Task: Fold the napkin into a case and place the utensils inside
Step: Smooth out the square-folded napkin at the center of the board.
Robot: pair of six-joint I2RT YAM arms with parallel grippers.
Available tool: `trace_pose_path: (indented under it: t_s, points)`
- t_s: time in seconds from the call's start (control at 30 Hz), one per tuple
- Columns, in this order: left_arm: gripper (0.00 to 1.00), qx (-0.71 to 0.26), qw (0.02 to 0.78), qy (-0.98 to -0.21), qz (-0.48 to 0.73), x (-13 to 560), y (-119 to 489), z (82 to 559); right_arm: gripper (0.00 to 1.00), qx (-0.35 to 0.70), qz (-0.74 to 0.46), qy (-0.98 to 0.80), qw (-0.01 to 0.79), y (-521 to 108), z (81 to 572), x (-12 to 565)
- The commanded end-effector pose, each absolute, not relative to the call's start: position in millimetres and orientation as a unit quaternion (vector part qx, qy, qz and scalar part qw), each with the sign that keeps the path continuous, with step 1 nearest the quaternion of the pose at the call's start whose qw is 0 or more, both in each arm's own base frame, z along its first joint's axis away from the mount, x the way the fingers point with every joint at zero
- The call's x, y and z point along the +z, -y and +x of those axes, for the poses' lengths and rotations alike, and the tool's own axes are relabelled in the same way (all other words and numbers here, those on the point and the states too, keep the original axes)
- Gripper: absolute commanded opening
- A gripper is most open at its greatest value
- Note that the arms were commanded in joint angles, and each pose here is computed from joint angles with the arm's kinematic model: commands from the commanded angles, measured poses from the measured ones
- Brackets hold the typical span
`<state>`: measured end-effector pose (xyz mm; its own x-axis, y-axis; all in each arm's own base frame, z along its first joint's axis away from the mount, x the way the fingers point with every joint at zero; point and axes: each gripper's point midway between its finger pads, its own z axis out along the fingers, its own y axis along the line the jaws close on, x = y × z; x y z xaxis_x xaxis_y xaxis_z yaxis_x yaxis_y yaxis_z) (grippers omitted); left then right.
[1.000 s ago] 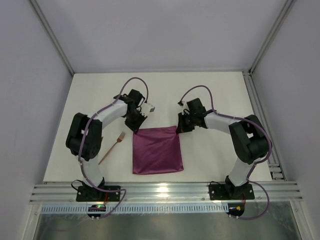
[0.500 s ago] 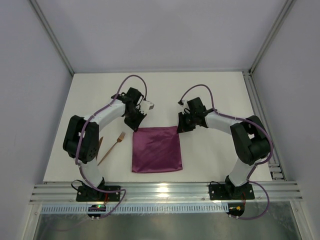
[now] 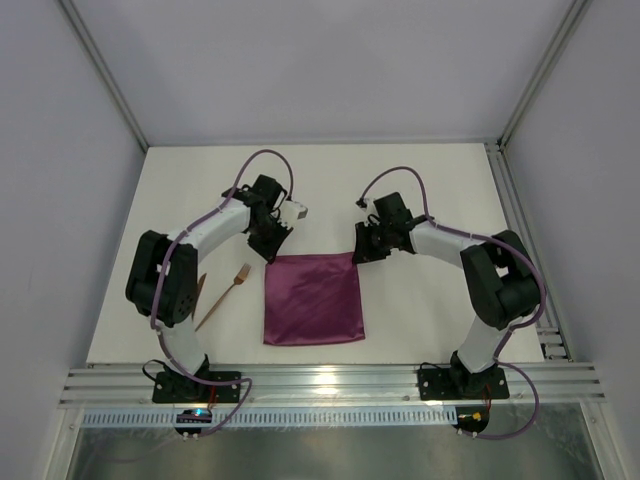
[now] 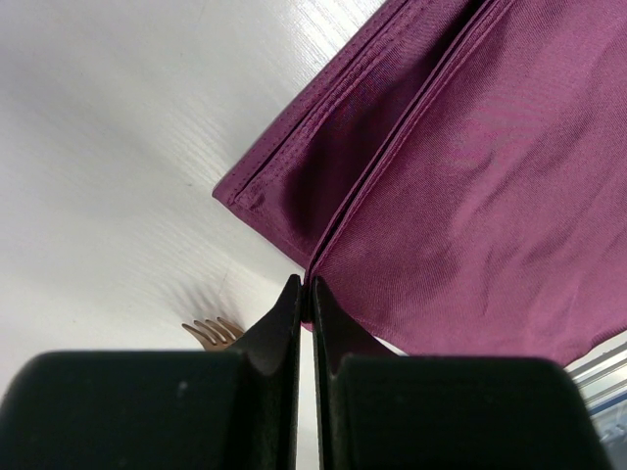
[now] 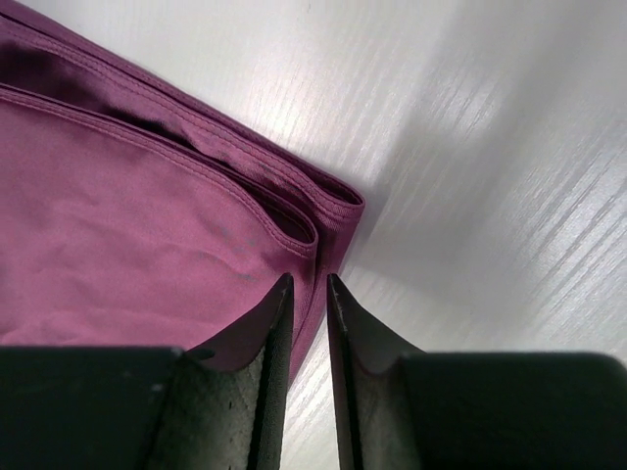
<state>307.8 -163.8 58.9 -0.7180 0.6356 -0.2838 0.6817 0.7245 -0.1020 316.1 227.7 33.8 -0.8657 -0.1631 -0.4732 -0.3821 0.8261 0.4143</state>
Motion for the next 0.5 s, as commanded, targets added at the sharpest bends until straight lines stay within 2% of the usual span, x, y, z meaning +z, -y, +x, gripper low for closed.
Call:
trace_pose_path:
  t_s: [0.0, 0.13, 0.47]
  points:
    - [0.00, -0.106, 0.128, -0.921, 0.353, 65.0, 167.7, 315.7, 0.24, 0.257, -0.149, -0.921, 0.252, -234.2, 339.1, 53.4]
    - [0.00, -0.106, 0.139, -0.920, 0.352, 67.8, 169.5, 319.9, 0.25, 0.253, -0.156, -0.917, 0.267, -235.7, 348.3, 62.9]
    - [0.00, -0.109, 0.134, -0.920, 0.352, 65.1, 170.5, 319.5, 0.25, 0.261, -0.162, -0.920, 0.244, -241.2, 347.9, 49.6]
